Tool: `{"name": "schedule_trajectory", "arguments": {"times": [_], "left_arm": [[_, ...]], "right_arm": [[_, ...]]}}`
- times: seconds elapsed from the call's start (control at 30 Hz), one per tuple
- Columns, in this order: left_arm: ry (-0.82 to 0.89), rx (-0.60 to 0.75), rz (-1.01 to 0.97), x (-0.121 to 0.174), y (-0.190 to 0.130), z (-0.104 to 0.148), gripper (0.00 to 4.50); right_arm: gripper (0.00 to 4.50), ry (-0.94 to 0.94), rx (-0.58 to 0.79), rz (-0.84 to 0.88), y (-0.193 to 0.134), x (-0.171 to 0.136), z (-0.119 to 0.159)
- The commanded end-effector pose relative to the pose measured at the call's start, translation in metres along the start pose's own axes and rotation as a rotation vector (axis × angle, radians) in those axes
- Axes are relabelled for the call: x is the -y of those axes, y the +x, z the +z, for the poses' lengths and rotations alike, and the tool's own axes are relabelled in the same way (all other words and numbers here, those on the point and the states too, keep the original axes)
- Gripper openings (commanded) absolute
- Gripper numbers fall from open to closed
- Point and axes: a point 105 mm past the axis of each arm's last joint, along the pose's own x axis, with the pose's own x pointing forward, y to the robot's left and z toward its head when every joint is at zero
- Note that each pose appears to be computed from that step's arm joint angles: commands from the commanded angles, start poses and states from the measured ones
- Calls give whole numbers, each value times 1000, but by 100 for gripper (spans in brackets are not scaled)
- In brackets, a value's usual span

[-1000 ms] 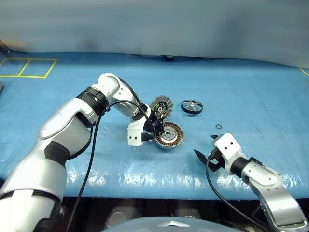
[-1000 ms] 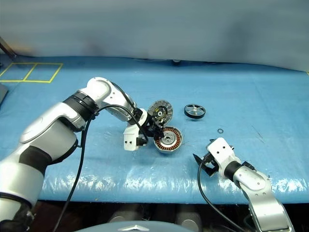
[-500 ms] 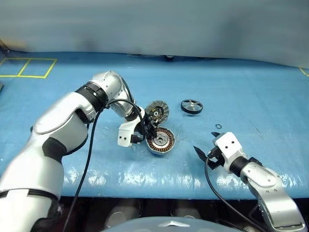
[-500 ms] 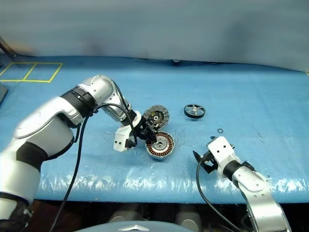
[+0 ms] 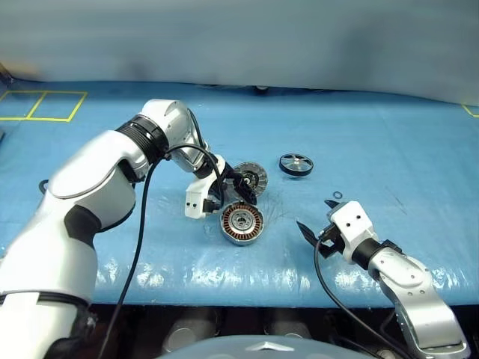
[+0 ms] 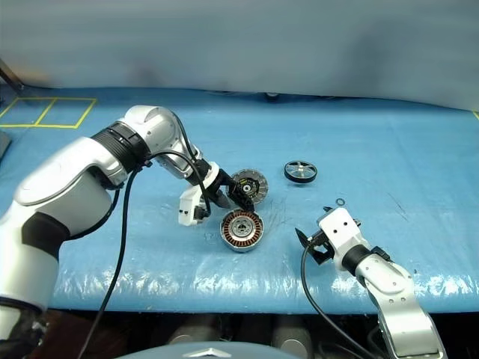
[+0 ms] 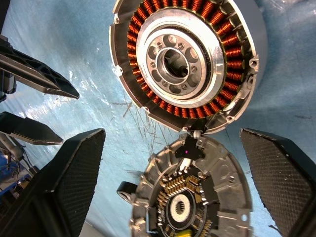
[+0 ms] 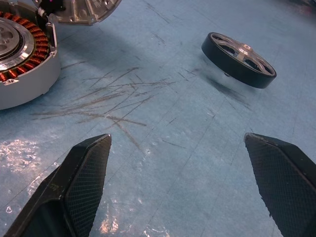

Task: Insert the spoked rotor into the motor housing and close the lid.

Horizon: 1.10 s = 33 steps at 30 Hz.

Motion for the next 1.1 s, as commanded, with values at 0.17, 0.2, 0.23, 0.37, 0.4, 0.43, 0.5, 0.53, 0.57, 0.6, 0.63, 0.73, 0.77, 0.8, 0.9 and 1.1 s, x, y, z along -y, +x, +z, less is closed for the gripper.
{"name": "schedule_trajectory", "arguments": {"times": [0.17,0.2,0.23,0.37,0.4,0.43,0.5,0.53,0.57,0.6,0.63,0.73,0.77,0.8,0.9,1.1], "left_arm": [[-159,-39,94,-7,-33,0,445],[-196,-42,96,-5,-36,1,445],[-272,-49,102,1,-40,3,445],[-536,-152,167,19,-52,-3,445],[-635,-201,182,28,-56,-6,445],[-785,-240,188,39,-60,-4,445],[-1040,-216,213,52,-57,15,445],[-1108,-204,248,56,-55,22,445],[-1178,-202,276,64,-53,28,445],[-1232,-203,309,70,-52,31,445],[-1287,-202,343,76,-51,35,445],[-1401,-200,493,80,-55,32,445],[-1423,-210,549,81,-59,31,445],[-1443,-212,586,82,-61,31,445],[-1506,-219,727,87,-59,33,445],[-1613,-212,1105,88,-29,38,445]], "right_arm": [[450,-23,36,7,3,3,9],[450,-23,36,9,3,3,9],[450,-22,35,13,3,3,9],[450,-1,32,1,5,5,7],[450,6,33,-14,6,7,7],[450,13,34,-26,6,8,7],[450,26,41,-54,8,10,7],[450,32,44,-62,8,10,7],[450,33,44,-66,9,11,7],[450,33,44,-67,9,11,8],[450,34,45,-66,10,11,8],[450,35,47,-75,10,13,9],[450,35,45,-84,10,15,9],[450,36,44,-94,10,16,9],[450,56,45,-149,13,23,8],[450,110,61,-224,14,29,7]]}}
